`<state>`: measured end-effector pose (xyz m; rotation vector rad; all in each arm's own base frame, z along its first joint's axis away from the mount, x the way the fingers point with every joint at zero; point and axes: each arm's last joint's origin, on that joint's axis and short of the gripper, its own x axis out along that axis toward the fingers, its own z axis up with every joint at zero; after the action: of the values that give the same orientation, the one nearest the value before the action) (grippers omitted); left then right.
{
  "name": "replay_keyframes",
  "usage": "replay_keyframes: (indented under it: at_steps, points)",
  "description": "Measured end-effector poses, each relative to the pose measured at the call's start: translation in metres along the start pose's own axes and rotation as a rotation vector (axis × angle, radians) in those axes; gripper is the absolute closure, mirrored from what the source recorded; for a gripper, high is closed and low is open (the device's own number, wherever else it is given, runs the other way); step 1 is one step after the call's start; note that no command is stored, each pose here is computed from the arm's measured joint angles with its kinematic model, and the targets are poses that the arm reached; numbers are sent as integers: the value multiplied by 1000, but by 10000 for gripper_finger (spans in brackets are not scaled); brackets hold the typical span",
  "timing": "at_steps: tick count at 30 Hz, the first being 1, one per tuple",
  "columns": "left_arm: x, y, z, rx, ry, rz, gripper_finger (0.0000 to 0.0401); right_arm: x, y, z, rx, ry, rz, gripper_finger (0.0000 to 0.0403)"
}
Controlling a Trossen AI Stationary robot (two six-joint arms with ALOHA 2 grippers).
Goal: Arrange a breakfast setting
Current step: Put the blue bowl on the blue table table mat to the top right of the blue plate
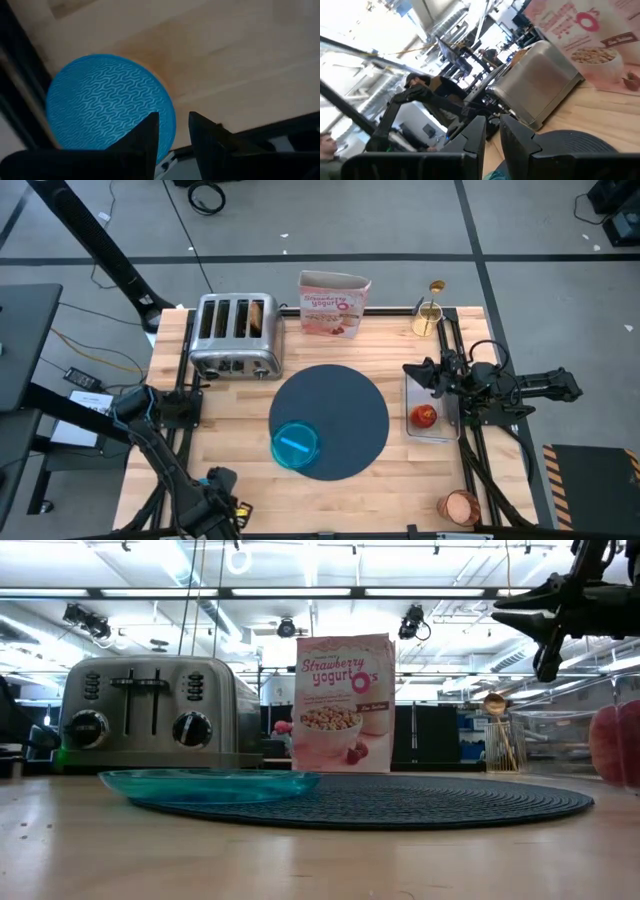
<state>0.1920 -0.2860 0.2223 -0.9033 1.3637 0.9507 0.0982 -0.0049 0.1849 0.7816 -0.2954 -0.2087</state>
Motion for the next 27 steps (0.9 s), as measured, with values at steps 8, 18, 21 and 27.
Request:
replay_keyframes:
  at_steps: [8,18,21,27]
  points:
    - [16,1,1,-30,2,-34,283,0,-1,0,7,-12,-15,335]
    - [15,5,1,-77,6,-36,211,0,-1,0,-11,-13,-27,334]
    - [15,4,1,-93,11,-39,211,0,-1,0,-17,-12,-27,334]
    - [22,7,1,-104,13,-36,226,0,-1,0,-21,-12,-27,334]
